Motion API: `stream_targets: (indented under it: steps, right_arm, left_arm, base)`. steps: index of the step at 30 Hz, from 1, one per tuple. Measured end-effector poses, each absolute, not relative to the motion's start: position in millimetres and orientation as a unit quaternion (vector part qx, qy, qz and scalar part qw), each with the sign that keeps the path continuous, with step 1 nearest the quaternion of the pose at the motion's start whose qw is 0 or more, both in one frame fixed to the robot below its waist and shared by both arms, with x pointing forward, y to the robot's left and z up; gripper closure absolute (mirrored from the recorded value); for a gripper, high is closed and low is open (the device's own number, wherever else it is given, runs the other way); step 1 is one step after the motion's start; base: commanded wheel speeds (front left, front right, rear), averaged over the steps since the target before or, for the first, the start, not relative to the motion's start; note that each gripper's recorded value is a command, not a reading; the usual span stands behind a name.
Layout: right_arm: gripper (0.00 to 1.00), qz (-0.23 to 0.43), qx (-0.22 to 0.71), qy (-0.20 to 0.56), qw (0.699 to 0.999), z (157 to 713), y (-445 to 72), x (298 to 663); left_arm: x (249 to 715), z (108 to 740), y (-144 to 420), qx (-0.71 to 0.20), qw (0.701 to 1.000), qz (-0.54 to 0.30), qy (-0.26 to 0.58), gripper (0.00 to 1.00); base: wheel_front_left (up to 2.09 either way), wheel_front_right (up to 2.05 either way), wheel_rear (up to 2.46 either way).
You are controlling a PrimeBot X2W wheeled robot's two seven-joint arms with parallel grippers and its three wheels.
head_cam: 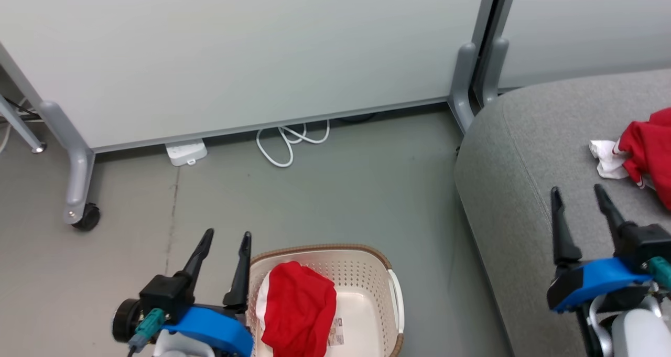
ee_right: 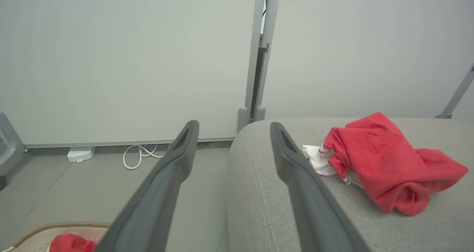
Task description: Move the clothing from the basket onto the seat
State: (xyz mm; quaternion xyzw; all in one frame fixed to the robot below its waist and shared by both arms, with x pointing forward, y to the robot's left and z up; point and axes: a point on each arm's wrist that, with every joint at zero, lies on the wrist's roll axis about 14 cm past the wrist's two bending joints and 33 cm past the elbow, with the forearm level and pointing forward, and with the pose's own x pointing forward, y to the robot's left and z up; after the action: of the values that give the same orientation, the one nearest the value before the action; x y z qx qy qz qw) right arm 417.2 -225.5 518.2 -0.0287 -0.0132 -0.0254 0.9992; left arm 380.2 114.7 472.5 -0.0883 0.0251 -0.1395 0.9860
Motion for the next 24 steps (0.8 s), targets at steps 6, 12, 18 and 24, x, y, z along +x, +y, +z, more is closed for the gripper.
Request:
stream_targets:
  steps: [6, 12, 18, 24]
  right_arm:
    - [0.0, 0.035, -0.029, -0.01, 0.999, 518.4, -181.2, 397.8]
    - [0.0, 0.057, -0.011, 0.007, 0.998, 508.8, -165.7, 387.3]
    - [0.0, 0.063, -0.003, 0.012, 0.998, 505.6, -161.1, 383.1]
    - [0.0, 0.063, -0.001, 0.01, 0.998, 506.9, -161.4, 382.6]
  left_arm:
    - [364.7, 473.2, 157.0, -0.09, 0.993, -0.075, 0.019, 0.0]
    - [360.7, 468.5, 168.2, -0.087, 0.994, -0.062, 0.026, 0.0]
    - [359.8, 466.6, 173.3, -0.084, 0.994, -0.057, 0.029, 0.0]
    - [360.0, 467.5, 173.6, -0.086, 0.994, -0.055, 0.027, 0.0]
  base:
    - [0.0, 0.0, 0.0]
    - [0.0, 0.0, 0.0]
    - [0.0, 0.0, 0.0]
    - [0.0, 0.0, 0.0]
